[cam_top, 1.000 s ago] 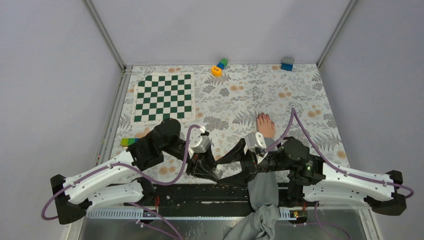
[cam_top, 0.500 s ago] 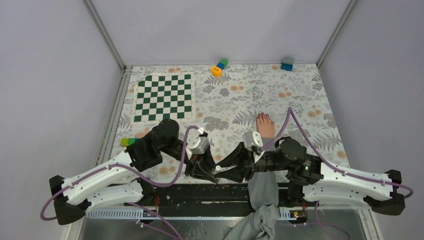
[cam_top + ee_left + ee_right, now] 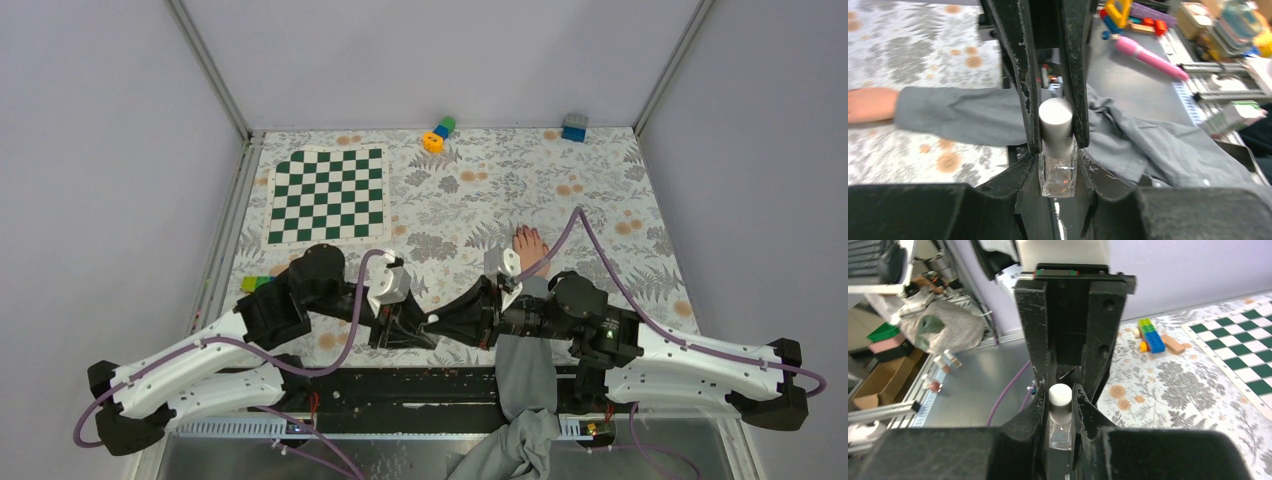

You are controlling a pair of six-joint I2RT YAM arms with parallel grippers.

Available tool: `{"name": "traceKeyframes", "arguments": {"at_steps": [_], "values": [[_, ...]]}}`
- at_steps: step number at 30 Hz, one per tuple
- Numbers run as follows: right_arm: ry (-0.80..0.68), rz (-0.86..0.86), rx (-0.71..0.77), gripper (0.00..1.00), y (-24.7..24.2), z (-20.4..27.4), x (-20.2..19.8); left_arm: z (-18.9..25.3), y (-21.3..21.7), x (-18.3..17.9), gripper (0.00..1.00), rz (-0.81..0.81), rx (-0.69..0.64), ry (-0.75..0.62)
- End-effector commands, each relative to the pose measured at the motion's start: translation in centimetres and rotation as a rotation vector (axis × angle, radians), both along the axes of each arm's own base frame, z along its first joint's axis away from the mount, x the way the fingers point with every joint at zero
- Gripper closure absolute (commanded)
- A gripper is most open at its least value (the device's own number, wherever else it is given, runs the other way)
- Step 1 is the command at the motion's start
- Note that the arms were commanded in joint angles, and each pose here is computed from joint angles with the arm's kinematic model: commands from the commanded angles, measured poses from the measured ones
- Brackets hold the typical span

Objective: Paint the nails
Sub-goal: Screw the nail polish bottle.

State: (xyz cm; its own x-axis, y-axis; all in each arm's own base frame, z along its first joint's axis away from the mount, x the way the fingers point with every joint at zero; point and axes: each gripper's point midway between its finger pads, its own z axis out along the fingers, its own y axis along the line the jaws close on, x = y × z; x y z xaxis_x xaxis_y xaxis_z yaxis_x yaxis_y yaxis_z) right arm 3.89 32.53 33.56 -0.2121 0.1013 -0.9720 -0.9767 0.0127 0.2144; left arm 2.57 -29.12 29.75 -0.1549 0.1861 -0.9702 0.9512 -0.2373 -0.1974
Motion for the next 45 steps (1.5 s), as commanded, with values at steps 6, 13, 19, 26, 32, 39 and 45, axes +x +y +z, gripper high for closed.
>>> {"name": "traceKeyframes", "arguments": {"at_steps": [6, 13, 19, 26, 32, 39, 45], "values": [[0.238, -0.261, -0.084, 1.00, 1.3, -1.6, 4.2, 1.9, 0.5, 10.0, 1.00, 0.568, -0.041, -0.151], [0.395, -0.470, -0.138, 1.00, 2.6, -3.6, 7.7, 0.8, 2.2, 13.4, 1.00, 0.790, 0.013, -0.150], [0.519, -0.640, -0.136, 1.00, 3.8, -4.2, 10.3, 0.2, 3.3, 15.2, 1.00, 0.915, 0.050, -0.153], [0.533, -0.744, -0.152, 1.00, 4.4, -5.1, 12.0, -0.2, 3.6, 15.6, 1.00, 0.947, 0.081, -0.156], [0.464, -0.688, -0.091, 0.87, 4.1, -3.9, 11.6, 0.5, 3.0, 14.6, 1.00, 0.875, 0.040, -0.156], [0.355, -0.726, -0.038, 0.53, -0.1, -2.0, 11.8, 1.6, 1.3, 11.5, 1.00, 0.682, -0.033, -0.144], [0.232, -0.635, 0.116, 0.40, -3.7, 0.9, 10.0, 2.9, 0.8, 9.1, 1.00, 0.545, -0.102, -0.158]]}}
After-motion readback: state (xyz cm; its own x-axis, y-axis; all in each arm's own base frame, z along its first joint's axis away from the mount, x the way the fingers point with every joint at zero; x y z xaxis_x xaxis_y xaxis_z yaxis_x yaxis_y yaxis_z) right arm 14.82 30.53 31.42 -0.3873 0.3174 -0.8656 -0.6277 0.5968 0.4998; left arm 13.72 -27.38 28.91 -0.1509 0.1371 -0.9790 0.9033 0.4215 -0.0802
